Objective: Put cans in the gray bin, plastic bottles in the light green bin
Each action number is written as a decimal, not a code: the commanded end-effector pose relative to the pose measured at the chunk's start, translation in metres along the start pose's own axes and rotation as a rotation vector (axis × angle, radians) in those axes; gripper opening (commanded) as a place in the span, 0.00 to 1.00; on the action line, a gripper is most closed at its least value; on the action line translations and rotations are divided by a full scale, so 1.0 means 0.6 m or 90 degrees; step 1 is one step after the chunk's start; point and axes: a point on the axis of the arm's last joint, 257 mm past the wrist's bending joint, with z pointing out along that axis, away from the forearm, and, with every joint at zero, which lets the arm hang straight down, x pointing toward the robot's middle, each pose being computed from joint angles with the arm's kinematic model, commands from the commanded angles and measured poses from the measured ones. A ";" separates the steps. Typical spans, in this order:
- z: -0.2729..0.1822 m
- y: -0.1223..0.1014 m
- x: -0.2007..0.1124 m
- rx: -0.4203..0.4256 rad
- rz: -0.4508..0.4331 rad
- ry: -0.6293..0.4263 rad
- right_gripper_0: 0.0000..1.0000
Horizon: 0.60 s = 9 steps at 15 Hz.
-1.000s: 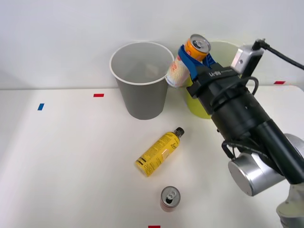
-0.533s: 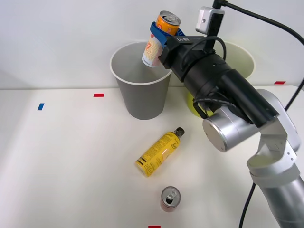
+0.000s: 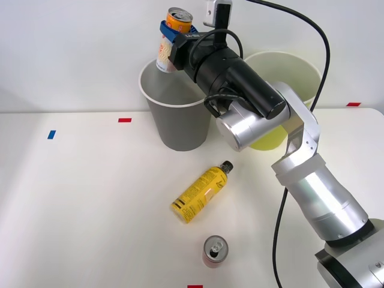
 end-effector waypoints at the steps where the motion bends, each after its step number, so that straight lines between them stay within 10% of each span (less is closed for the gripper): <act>1: 0.008 -0.003 0.007 0.001 -0.019 0.005 0.00; 3: 0.005 -0.009 0.004 -0.001 -0.032 0.001 0.95; 9: -0.055 -0.014 0.002 -0.037 -0.049 -0.040 1.00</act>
